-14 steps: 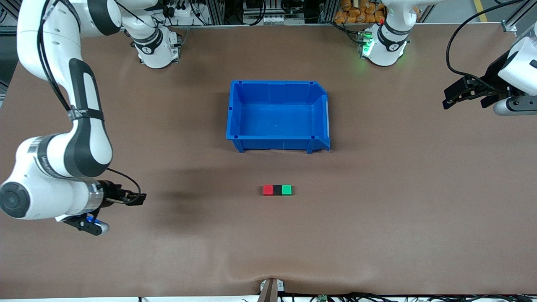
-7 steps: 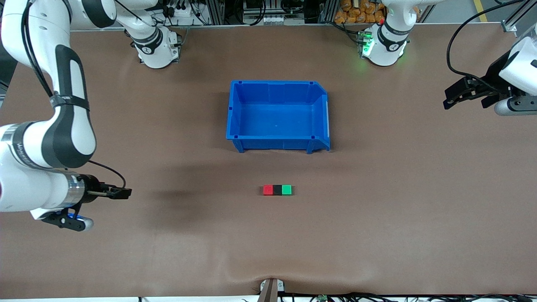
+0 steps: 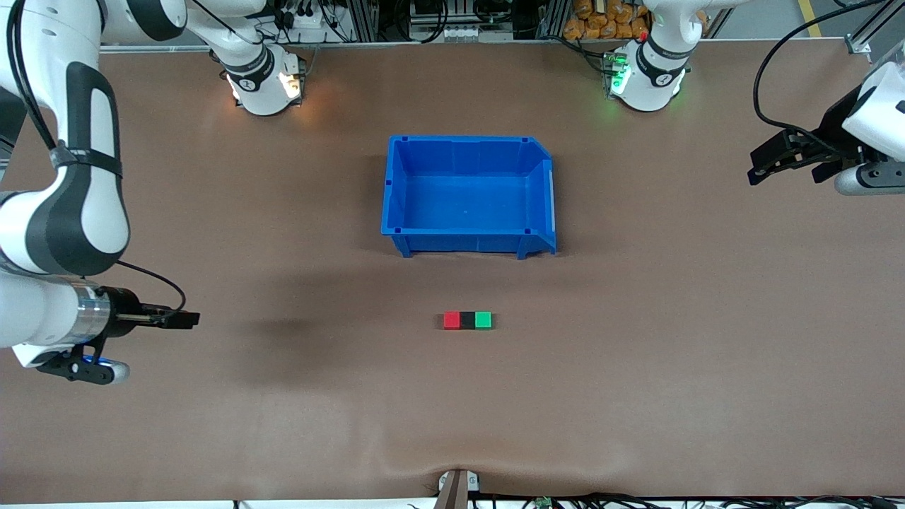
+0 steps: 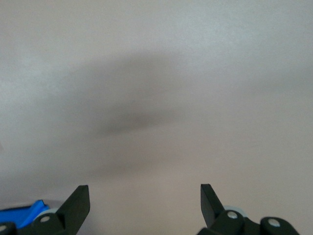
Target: Attach green and red cubes to black cube
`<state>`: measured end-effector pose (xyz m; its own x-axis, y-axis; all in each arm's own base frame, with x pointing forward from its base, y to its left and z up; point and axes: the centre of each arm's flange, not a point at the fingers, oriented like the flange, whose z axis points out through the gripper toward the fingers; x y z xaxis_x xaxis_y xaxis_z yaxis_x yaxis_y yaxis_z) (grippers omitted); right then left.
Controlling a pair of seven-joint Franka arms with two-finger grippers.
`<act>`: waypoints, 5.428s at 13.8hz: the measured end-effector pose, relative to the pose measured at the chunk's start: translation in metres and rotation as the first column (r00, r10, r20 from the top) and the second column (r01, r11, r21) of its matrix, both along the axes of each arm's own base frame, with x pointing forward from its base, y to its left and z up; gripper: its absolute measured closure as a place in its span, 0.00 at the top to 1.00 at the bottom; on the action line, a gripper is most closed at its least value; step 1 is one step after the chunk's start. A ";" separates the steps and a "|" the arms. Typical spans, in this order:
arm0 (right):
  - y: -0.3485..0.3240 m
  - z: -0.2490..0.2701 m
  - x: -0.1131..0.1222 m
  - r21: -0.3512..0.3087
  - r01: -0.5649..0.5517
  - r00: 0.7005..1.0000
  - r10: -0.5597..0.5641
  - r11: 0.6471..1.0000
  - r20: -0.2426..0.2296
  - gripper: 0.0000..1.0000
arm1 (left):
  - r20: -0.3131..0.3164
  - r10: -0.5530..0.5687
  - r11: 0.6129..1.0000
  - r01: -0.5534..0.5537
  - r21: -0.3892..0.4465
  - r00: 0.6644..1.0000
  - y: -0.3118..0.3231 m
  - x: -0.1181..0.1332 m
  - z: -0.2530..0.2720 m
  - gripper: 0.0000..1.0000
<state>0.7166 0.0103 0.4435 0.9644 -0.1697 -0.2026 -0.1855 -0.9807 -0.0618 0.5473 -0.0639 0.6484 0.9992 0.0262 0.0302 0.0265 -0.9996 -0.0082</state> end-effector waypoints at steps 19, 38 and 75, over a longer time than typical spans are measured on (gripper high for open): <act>-0.041 0.089 -0.056 0.005 -0.055 0.998 0.055 0.998 0.005 1.00 | 0.000 -0.002 1.000 0.002 0.000 1.000 -0.001 0.000 0.000 1.00; -0.050 0.144 -0.110 0.001 -0.092 0.995 0.092 0.996 0.031 1.00 | 0.005 -0.006 1.000 0.006 -0.001 1.000 -0.004 0.000 0.000 1.00; -0.027 0.191 -0.166 -0.039 -0.192 0.977 0.194 0.981 0.087 1.00 | 0.002 -0.007 1.000 0.007 -0.001 1.000 -0.004 0.001 -0.002 1.00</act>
